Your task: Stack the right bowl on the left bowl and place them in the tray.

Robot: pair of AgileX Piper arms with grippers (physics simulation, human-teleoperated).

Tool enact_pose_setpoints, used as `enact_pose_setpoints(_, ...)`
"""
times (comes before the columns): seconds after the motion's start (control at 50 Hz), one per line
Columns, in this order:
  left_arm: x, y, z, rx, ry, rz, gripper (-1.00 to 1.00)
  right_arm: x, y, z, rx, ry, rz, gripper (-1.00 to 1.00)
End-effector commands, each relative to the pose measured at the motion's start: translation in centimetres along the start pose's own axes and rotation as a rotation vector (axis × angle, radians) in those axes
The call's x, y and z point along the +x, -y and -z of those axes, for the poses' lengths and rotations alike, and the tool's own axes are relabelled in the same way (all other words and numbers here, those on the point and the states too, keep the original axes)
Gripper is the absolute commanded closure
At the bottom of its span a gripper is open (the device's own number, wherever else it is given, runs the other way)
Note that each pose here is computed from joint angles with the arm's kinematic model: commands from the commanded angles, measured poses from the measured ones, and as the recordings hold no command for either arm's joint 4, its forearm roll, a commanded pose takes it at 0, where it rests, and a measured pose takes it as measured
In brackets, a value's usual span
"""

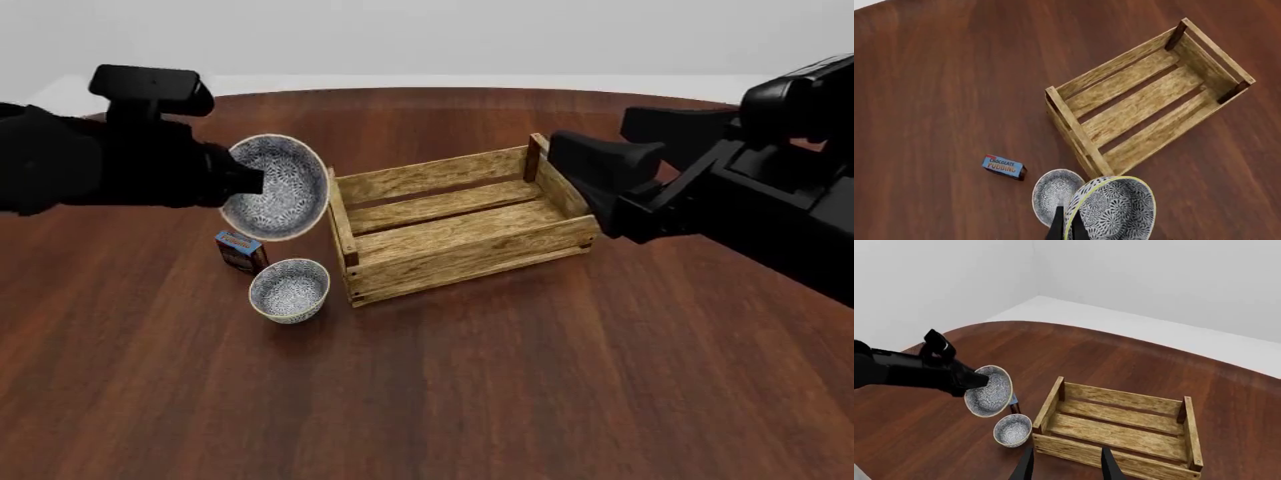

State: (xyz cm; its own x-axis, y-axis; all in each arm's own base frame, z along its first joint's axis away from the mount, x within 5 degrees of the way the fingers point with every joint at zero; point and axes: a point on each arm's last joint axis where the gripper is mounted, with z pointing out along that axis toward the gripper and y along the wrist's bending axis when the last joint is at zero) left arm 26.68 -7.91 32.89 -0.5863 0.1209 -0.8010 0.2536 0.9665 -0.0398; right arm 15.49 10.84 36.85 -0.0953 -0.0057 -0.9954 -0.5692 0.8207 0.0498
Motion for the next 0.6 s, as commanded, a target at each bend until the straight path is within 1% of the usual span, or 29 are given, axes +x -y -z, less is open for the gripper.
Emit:
enact_pose_setpoints(0.02,1.1,0.0,-0.7,0.001,-0.017,0.037,1.00,-0.1,0.0,0.1,0.000,0.002,0.000,-1.00)
enact_pose_setpoints(0.08,1.5,-0.2,-1.1,-0.002,-0.021,0.043,1.00,-0.1,0.0,0.2,0.001,0.003,0.000,-1.00)
enact_pose_setpoints(0.1,1.6,-0.3,-1.2,-0.006,-0.024,0.059,1.00,-0.1,0.1,0.2,0.003,0.004,0.000,-1.00)
enact_pose_setpoints(0.12,1.5,-0.4,-1.2,-0.009,-0.021,0.054,1.00,-0.1,0.0,0.2,0.002,0.004,0.000,-1.00)
enact_pose_setpoints(0.16,1.8,-0.1,-1.4,-0.002,-0.027,0.072,1.00,-0.1,0.0,0.2,0.002,0.005,0.000,-1.00)
enact_pose_setpoints(0.22,2.5,-0.4,-2.0,-0.008,-0.036,0.051,1.00,-0.1,0.0,0.2,0.001,0.004,0.001,-1.00)
enact_pose_setpoints(0.26,2.7,-0.5,-2.4,-0.012,-0.045,0.064,1.00,-0.1,0.0,0.2,0.000,0.004,0.000,-1.00)
enact_pose_setpoints(0.32,2.9,-0.7,-2.7,-0.019,-0.051,0.084,1.00,-0.1,0.0,0.2,0.001,0.003,0.000,-1.00)
enact_pose_setpoints(0.38,3.1,-0.7,-3.0,-0.019,-0.057,0.084,1.00,-0.1,0.0,0.2,0.001,0.003,0.000,-1.00)
enact_pose_setpoints(0.42,3.1,-1.1,-3.1,-0.031,-0.057,0.089,1.00,-0.1,0.0,0.2,0.001,0.002,0.000,-1.00)
enact_pose_setpoints(0.46,3.4,-0.9,-3.2,-0.024,-0.065,0.098,1.00,-0.1,0.0,0.2,0.000,0.002,0.000,-1.00)
enact_pose_setpoints(0.48,3.4,-1.3,-3.2,-0.036,-0.060,0.096,1.00,0.0,0.0,0.1,0.001,0.001,0.000,-1.00)
enact_pose_setpoints(0.6,3.9,-1.2,-3.6,-0.033,-0.074,0.109,1.00,-0.1,0.0,0.2,0.001,0.002,0.000,-1.00)
